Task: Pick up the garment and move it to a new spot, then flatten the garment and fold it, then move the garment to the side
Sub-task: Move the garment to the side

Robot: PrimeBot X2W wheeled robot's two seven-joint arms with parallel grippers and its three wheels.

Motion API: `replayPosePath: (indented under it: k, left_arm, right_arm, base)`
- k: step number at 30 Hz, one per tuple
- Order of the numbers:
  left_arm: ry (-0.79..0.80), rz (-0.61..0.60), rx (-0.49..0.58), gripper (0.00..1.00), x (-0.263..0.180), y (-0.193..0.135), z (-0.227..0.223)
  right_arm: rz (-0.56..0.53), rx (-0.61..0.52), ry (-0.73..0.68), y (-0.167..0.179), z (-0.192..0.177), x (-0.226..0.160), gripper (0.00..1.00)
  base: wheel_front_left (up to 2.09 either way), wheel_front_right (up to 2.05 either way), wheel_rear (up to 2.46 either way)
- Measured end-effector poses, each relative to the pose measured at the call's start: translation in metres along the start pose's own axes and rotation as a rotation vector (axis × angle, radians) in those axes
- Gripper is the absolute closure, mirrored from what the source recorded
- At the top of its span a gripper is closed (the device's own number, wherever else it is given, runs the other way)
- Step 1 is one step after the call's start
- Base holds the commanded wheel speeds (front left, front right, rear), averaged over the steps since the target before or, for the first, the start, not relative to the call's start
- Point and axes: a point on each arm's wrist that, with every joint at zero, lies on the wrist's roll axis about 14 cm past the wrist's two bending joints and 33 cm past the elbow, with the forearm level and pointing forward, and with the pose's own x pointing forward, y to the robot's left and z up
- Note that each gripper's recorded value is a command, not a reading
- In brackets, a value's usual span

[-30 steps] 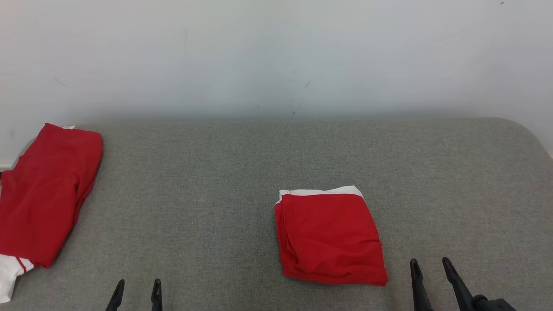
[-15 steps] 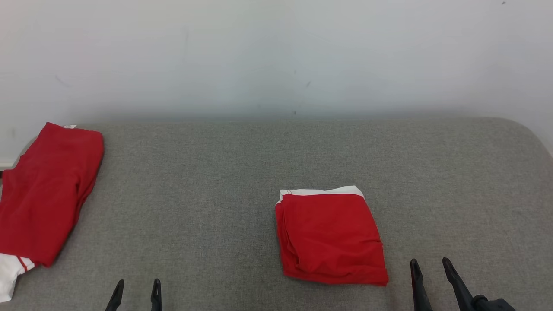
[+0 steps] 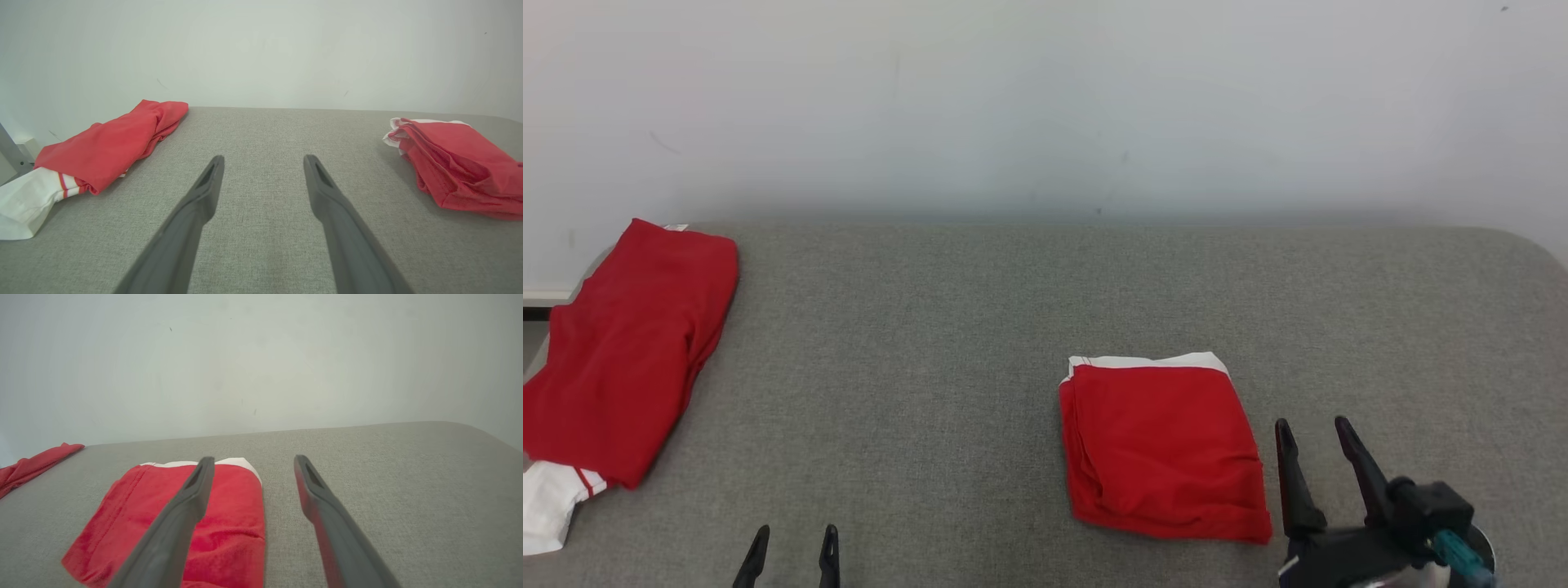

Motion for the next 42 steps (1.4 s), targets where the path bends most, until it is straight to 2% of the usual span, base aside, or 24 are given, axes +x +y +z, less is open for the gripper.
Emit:
replayPosePath:
  k: [4,10,17,24,25,26,27,33,42]
  left_arm:
    - [0.000,0.007,-0.001,0.00,0.000,0.002,0.000]
    - [0.009,0.026,-0.003,0.00,-0.004,0.007,-0.002]
    - [0.016,0.062,0.000,0.00,-0.003,0.017,-0.003]
    - [0.031,0.083,0.001,0.00,-0.004,0.024,-0.007]
    - [0.029,0.085,0.001,0.00,-0.004,0.024,-0.007]
    - [0.026,0.085,0.001,0.00,-0.003,0.024,-0.006]
    - [0.024,0.086,0.001,0.00,-0.003,0.024,-0.005]
    - [0.021,0.078,-0.005,0.00,-0.001,0.021,-0.005]
    - [0.022,0.033,-0.022,0.00,0.020,0.007,-0.006]
  right_arm:
    - [0.014,-0.013,0.046,0.002,-0.009,0.026,0.00]
    - [0.016,-0.030,0.216,0.001,-0.048,0.051,0.00]
    - [0.001,-0.016,0.392,-0.001,-0.091,0.057,0.00]
    - [0.005,0.040,0.475,0.011,-0.115,0.053,0.00]
    - [0.009,0.043,0.485,0.013,-0.117,0.053,0.50]
    - [0.017,0.040,0.494,0.015,-0.118,0.052,0.93]
    - [0.023,0.039,0.499,0.017,-0.119,0.051,1.00]
    - [0.049,0.024,0.492,0.023,-0.116,0.051,1.00]
    - [0.066,-0.213,0.398,-0.029,-0.075,0.085,1.00]
  base:
    - [0.00,0.00,0.00]
    - [0.00,0.00,0.00]
    - [0.00,0.00,0.00]
    - [0.00,0.00,0.00]
    - [0.00,0.00,0.00]
    - [0.00,0.00,0.00]
    - [0.00,0.00,0.00]
    - [0.00,0.00,0.00]
    - [0.00,0.00,0.00]
